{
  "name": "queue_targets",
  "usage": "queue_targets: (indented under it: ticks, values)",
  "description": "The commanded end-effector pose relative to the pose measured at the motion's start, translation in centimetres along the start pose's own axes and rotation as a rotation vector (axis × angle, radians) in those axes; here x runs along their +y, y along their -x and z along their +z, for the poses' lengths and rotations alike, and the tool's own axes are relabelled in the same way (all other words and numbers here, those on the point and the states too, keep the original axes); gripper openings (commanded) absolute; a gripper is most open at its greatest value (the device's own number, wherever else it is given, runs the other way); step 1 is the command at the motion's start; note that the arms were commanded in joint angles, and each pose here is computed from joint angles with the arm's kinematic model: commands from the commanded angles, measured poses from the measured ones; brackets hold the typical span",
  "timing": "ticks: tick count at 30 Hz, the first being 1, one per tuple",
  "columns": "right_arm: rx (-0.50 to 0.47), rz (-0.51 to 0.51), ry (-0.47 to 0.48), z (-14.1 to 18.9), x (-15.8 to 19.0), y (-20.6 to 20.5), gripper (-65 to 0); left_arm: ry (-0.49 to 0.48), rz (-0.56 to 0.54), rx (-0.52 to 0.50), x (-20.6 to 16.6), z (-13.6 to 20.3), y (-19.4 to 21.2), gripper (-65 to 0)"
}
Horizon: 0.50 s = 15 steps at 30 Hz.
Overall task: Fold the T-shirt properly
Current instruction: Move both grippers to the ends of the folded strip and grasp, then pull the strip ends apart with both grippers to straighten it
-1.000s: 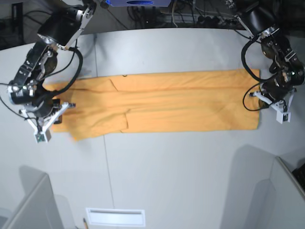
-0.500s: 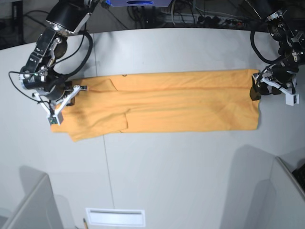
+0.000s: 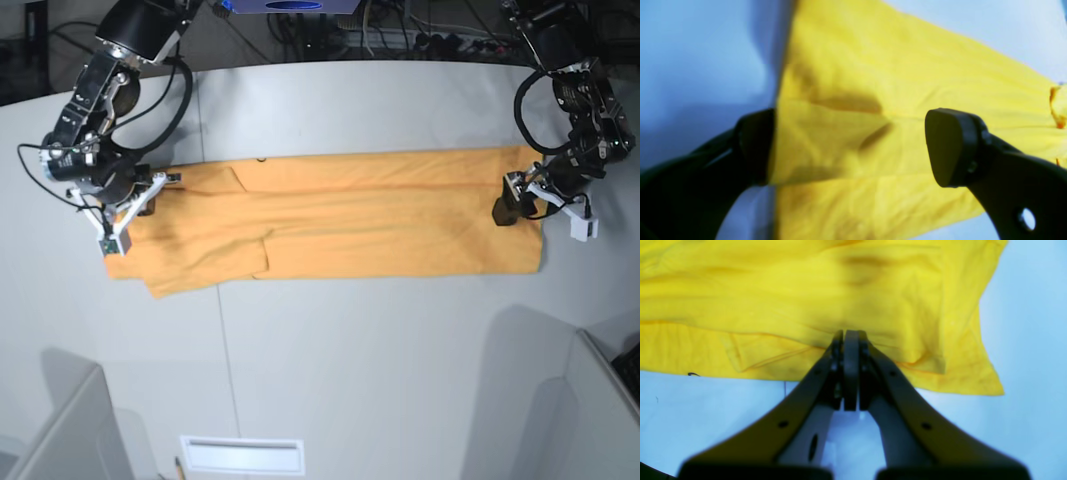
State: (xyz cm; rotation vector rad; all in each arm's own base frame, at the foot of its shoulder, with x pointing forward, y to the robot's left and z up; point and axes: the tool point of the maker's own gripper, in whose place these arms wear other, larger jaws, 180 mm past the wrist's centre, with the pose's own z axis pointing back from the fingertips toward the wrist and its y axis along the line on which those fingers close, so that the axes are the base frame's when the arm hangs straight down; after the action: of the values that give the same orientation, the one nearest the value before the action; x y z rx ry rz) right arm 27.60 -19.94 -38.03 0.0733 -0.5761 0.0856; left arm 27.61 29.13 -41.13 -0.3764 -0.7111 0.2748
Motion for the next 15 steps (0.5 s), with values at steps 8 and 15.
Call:
queue_targets:
  ticks: [8,15]
  values:
    - [-0.073,0.021,0.029,1.4,-0.5,-2.1,-65.0,-0.019,0.045,0.076,1.1,-0.5,2.0,-38.3]
    - [-0.07,0.018,0.03,1.4,-0.6,-1.9,-65.0,-0.027,0.088,0.089,2.1,-1.0,2.4,-65.0]
